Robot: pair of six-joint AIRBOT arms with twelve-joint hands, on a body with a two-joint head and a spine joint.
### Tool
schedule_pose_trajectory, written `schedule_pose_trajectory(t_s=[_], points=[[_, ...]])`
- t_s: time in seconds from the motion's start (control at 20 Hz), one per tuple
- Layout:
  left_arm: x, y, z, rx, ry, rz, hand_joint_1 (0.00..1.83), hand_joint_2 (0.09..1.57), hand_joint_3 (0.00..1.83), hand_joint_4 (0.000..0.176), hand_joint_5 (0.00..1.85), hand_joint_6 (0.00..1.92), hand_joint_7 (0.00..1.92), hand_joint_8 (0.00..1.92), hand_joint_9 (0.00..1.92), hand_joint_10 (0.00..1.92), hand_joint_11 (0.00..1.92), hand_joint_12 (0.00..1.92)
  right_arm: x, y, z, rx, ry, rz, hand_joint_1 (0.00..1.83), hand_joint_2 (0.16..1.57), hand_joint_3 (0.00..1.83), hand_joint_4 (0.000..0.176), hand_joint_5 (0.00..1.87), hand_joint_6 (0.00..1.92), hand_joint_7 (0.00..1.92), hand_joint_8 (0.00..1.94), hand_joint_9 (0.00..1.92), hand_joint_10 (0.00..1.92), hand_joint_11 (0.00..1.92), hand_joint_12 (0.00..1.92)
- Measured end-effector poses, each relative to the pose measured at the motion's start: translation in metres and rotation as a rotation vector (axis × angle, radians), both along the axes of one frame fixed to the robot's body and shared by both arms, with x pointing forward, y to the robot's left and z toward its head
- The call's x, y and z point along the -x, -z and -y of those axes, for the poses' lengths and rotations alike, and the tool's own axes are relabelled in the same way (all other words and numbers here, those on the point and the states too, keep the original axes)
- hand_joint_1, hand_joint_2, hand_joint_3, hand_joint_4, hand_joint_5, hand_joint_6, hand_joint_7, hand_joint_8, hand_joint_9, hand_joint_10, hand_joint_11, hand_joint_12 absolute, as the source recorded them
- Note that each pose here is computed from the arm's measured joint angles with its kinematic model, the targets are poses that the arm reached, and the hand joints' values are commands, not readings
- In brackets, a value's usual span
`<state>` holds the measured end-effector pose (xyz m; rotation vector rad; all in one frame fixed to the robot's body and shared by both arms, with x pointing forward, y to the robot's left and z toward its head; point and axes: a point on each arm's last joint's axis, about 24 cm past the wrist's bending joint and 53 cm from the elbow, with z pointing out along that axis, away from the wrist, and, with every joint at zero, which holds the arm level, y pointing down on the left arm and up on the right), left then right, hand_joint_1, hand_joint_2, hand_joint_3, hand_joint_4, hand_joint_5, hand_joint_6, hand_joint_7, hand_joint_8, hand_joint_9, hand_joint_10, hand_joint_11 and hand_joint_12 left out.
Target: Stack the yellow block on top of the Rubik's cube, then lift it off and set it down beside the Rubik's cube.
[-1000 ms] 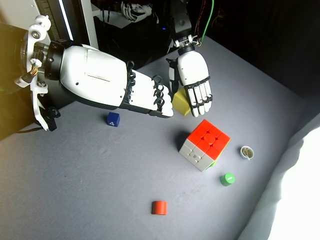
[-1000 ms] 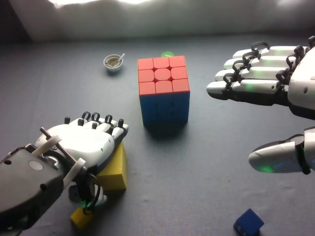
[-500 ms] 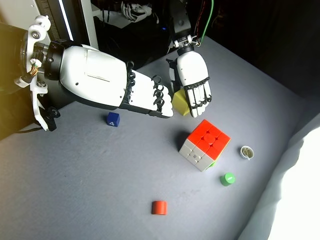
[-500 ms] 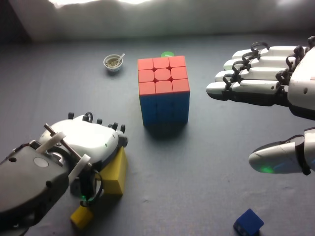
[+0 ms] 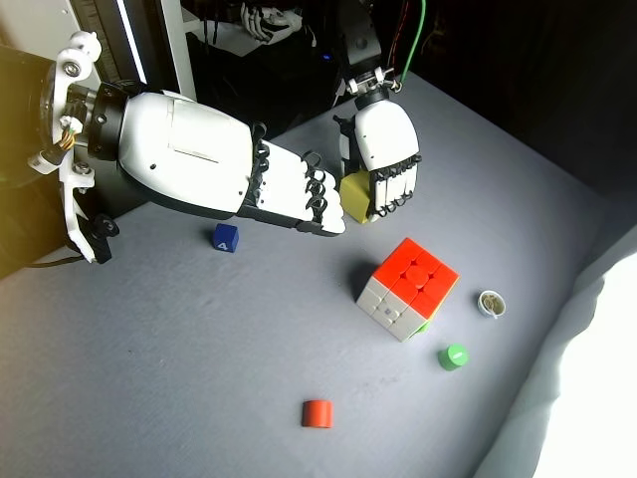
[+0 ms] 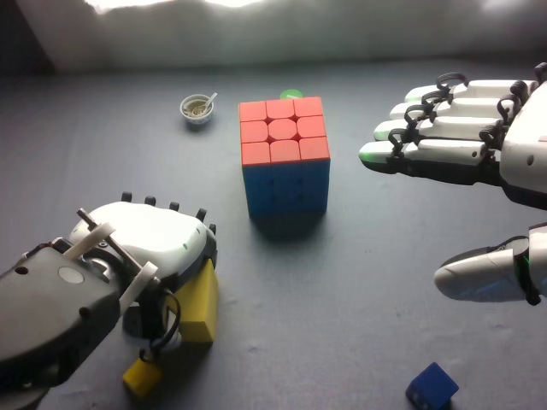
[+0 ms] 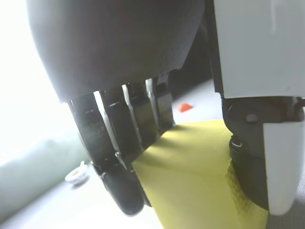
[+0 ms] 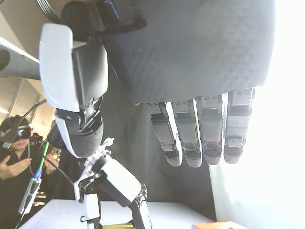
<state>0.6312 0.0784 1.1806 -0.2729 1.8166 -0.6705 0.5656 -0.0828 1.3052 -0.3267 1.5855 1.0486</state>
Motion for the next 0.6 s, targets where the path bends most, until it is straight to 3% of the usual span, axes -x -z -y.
schedule_pose_trajectory(t_s=[0.05, 0.15, 0.45, 0.5, 0.6], points=[[-0.003, -0.001, 0.001, 0.004, 0.011, -0.001, 1.37, 1.14, 0.0, 0.0, 0.95, 0.86, 0.93, 1.17, 0.8, 1.36, 0.58, 1.47, 0.0, 0.0, 0.0, 0.0, 0.001, 0.0, 0.0, 1.18, 0.0, 0.0, 0.05, 0.01, 0.03, 0.01, 0.0, 0.0, 0.0, 0.0], [-0.007, -0.007, 0.005, 0.008, 0.039, 0.009, 1.36, 1.15, 0.0, 0.0, 0.91, 0.92, 0.9, 1.22, 0.78, 1.4, 0.55, 1.46, 0.0, 0.0, 0.0, 0.0, 0.001, 0.0, 0.0, 1.19, 0.0, 0.0, 0.05, 0.01, 0.02, 0.01, 0.0, 0.0, 0.0, 0.0], [-0.029, -0.045, 0.005, 0.001, 0.135, 0.103, 1.37, 1.15, 0.0, 0.0, 0.91, 0.92, 0.91, 1.19, 0.79, 1.4, 0.56, 1.44, 0.0, 0.0, 0.001, -0.003, 0.002, -0.003, 0.0, 1.19, 0.0, 0.0, 0.04, 0.0, 0.02, 0.0, 0.0, 0.0, 0.0, 0.0], [-0.032, -0.05, 0.004, -0.002, 0.143, 0.118, 1.36, 1.18, 0.0, 0.0, 0.84, 1.02, 0.85, 1.27, 0.75, 1.46, 0.51, 1.49, -0.001, 0.0, 0.001, -0.002, 0.003, -0.004, 0.0, 1.19, 0.0, 0.0, 0.04, 0.01, 0.02, 0.01, 0.0, 0.0, 0.0, 0.0], [-0.038, -0.06, -0.002, -0.002, 0.145, 0.138, 1.37, 1.13, 0.0, 0.0, 0.98, 0.8, 0.95, 1.14, 0.83, 1.36, 0.6, 1.45, -0.001, 0.0, 0.001, -0.004, 0.004, -0.006, 0.0, 1.19, 0.0, 0.0, 0.06, 0.01, 0.03, 0.01, 0.0, 0.0, 0.0, 0.0]])
